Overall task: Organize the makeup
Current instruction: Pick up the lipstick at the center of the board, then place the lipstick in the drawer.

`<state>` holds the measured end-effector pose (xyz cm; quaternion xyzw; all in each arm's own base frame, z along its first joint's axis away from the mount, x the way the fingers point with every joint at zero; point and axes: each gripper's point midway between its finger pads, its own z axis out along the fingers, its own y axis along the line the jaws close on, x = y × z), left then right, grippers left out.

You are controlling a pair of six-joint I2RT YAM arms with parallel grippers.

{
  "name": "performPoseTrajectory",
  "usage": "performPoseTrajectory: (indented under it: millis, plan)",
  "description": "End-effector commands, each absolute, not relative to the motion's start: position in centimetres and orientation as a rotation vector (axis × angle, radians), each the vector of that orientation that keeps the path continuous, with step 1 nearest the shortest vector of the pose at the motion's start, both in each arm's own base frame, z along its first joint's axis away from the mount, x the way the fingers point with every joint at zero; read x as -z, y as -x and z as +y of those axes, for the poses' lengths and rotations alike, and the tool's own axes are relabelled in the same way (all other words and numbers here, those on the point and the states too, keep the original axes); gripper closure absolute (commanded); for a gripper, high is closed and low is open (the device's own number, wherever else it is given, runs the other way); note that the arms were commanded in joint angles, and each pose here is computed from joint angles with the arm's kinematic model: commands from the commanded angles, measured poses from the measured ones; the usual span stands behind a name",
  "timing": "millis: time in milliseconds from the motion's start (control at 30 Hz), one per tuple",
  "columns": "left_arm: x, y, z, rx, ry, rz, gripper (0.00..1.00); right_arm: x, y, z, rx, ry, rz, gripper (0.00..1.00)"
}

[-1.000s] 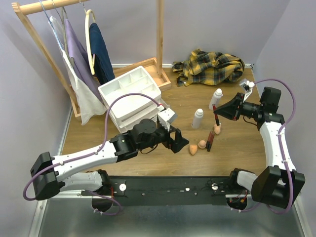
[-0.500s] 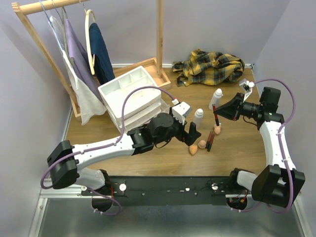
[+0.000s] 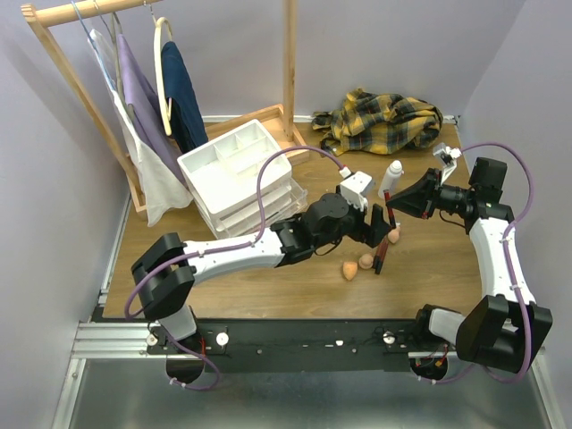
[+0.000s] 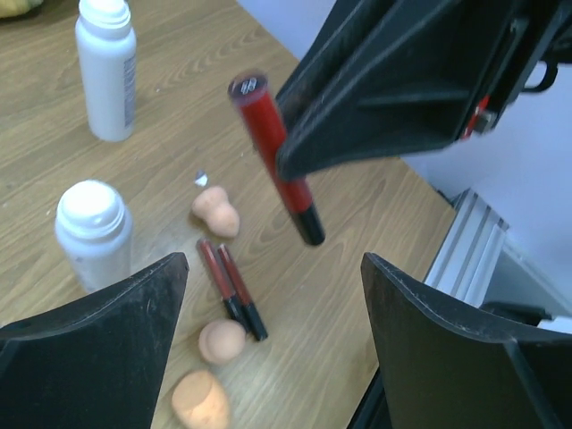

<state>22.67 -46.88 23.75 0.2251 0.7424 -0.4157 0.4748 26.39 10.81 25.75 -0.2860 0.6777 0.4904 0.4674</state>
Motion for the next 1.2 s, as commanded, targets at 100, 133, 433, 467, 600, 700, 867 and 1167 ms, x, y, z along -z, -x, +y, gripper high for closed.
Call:
performPoseTrajectory:
  millis: [100,133,433,467,600,700,867,1167]
  plan:
    - [-25.1,-23.4,-50.4,1.122,-0.468,1.79,0.26,-25.5,-25.5,11.3,-1.272,0.706,1.647,0.99]
    - [-25.1,-23.4,-50.7,1.131,-0.469,1.791,0.27,-25.4,-25.5,11.3,-1.273,0.703,1.65,1.0]
    - [-25.3,-23.8,-52.0,1.152,-0.462,1.78,0.52,-25.4,-25.4,11.4,-1.298,0.702,1.644,0.99]
    - [-25.3,-24.0,-52.0,1.15,-0.458,1.779,0.54,-25.4,-25.4,11.4,-1.299,0.704,1.642,1.0]
    - [-25.5,-24.3,-51.8,1.135,-0.45,1.771,0.7,-25.5,-25.3,11.4,-1.302,0.709,1.636,0.99]
    - [-25.6,-24.3,-51.4,1.131,-0.45,1.764,0.82,-25.4,-25.3,11.4,-1.302,0.709,1.636,0.99]
    - [-25.7,-24.1,-50.4,1.131,-0.48,1.738,0.96,-25.4,-25.3,11.4,-1.298,0.71,1.638,0.82]
    - [-25.7,-23.1,-47.0,1.039,-0.568,1.739,1.0,-25.6,-25.2,11.3,-1.217,0.745,1.634,0.22]
